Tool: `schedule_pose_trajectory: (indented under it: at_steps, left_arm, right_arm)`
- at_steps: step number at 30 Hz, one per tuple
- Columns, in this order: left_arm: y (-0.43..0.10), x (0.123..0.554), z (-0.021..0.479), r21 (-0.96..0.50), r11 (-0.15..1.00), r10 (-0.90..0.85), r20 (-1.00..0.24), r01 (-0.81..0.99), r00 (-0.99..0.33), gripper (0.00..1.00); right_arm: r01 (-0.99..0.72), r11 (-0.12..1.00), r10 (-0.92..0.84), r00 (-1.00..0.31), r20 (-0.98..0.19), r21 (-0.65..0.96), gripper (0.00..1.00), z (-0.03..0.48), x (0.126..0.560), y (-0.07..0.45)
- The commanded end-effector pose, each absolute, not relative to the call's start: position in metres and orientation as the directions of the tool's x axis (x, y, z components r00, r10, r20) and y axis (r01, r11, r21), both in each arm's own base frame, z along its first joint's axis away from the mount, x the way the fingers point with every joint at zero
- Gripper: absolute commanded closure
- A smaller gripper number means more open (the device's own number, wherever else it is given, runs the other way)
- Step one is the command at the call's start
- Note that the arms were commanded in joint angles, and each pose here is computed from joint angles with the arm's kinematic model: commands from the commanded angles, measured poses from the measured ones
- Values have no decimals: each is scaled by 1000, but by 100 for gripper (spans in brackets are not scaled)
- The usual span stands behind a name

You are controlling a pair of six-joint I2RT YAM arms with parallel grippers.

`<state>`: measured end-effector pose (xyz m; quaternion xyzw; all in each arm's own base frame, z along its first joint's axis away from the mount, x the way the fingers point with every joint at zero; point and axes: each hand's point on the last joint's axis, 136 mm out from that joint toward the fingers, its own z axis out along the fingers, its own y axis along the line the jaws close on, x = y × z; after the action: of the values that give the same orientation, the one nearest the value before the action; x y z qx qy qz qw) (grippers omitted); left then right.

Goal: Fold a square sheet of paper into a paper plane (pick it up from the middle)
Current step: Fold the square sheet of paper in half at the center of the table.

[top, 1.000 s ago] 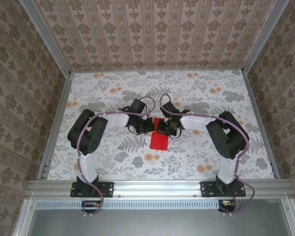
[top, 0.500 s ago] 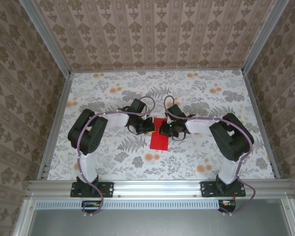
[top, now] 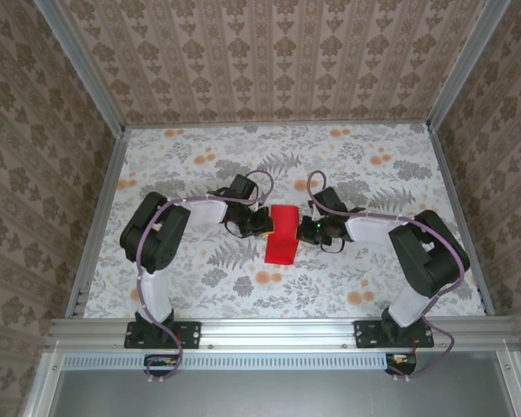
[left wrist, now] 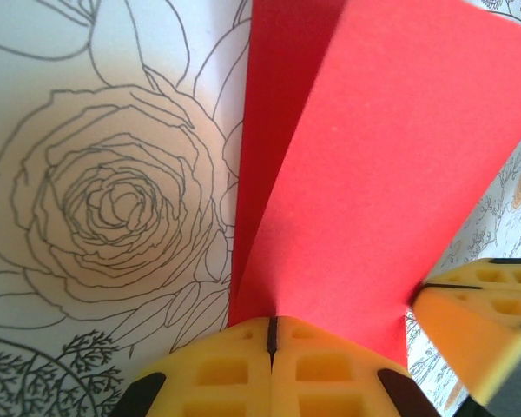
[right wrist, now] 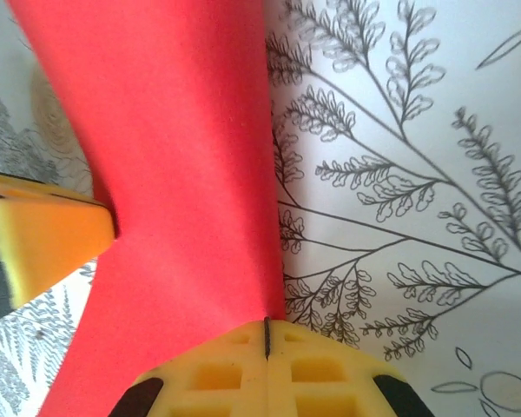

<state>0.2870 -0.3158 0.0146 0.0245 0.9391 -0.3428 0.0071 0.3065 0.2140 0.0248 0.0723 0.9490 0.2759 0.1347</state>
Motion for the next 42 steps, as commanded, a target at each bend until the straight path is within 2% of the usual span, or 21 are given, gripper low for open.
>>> schedule_pose_trajectory:
  at_steps: [1,7,12,17,25,29,35,42]
  left_arm:
    - [-244,238,-70,-338,939,-13,170,-70,-985,100]
    - [-246,238,-70,-339,938,-7,170,-66,-985,100]
    - [-246,236,-70,-334,940,-7,173,-65,-985,100]
    - [-244,234,-71,-326,943,-11,184,-71,-983,100]
    - [-241,228,-75,-318,945,-12,203,-78,-979,100]
    - [-241,227,-75,-318,945,-7,205,-73,-979,100]
    - [-241,228,-74,-316,946,-12,201,-76,-979,100]
    - [-239,228,-73,-308,948,-18,201,-80,-980,100]
  right_arm:
    - [19,817,216,-937,-275,577,100,50,319,221]
    - [1,754,195,-955,-223,656,100,43,336,262]
    - [15,759,195,-959,-205,651,100,27,344,270]
    - [45,807,196,-961,-196,589,100,5,339,249]
    - [152,827,291,-940,-180,542,100,-11,340,183]
    - [140,824,302,-929,-216,549,100,6,353,175]
    - [73,780,311,-907,-283,622,100,55,368,192]
    - [21,743,241,-941,-238,669,100,52,363,238]
